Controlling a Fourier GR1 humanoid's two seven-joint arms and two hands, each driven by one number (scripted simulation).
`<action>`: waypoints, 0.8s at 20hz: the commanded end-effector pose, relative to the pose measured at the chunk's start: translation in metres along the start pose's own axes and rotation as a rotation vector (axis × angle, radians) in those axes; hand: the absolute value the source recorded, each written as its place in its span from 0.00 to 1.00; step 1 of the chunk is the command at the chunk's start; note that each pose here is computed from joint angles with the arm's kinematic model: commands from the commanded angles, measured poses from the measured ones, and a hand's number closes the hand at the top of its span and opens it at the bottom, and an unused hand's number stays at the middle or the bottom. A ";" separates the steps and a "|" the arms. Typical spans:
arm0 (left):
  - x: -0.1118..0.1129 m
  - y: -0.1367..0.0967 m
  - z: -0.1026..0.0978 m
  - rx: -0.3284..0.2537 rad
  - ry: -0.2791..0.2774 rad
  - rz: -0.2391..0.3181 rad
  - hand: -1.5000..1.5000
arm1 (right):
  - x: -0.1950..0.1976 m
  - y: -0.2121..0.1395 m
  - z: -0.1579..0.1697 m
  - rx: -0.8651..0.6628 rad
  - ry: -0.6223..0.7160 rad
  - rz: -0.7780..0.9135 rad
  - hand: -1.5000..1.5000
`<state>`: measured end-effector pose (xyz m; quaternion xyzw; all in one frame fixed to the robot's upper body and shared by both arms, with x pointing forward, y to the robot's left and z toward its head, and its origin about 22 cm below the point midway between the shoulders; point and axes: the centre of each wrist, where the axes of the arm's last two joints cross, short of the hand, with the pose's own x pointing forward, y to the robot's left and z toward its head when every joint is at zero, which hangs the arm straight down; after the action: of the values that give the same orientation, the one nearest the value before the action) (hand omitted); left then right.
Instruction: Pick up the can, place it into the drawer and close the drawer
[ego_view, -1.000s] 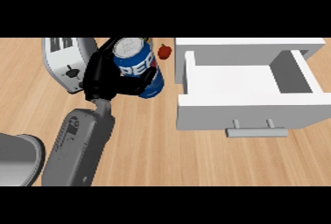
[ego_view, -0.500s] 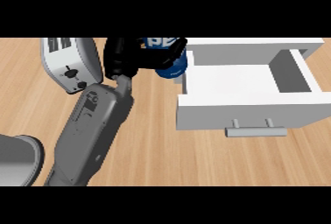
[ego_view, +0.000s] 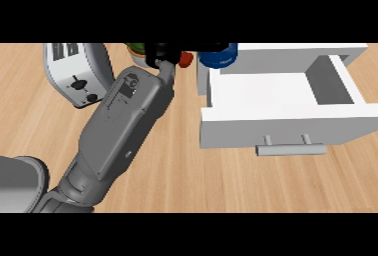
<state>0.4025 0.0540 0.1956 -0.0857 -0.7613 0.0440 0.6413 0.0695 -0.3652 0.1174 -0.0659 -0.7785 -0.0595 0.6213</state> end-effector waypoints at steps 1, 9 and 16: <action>0.023 -0.035 -0.010 -0.005 -0.011 -0.025 1.00 | 0.007 0.007 0.001 0.015 0.008 0.001 0.00; 0.022 -0.053 -0.019 -0.011 0.018 -0.031 1.00 | 0.004 0.007 0.005 0.002 -0.002 0.009 0.00; 0.000 -0.054 -0.027 -0.008 0.044 -0.041 1.00 | 0.003 0.008 -0.018 0.024 -0.025 0.003 0.00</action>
<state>0.4169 -0.0001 0.2155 -0.0734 -0.7532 0.0268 0.6532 0.0810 -0.3618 0.1228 -0.0594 -0.7818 -0.0504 0.6187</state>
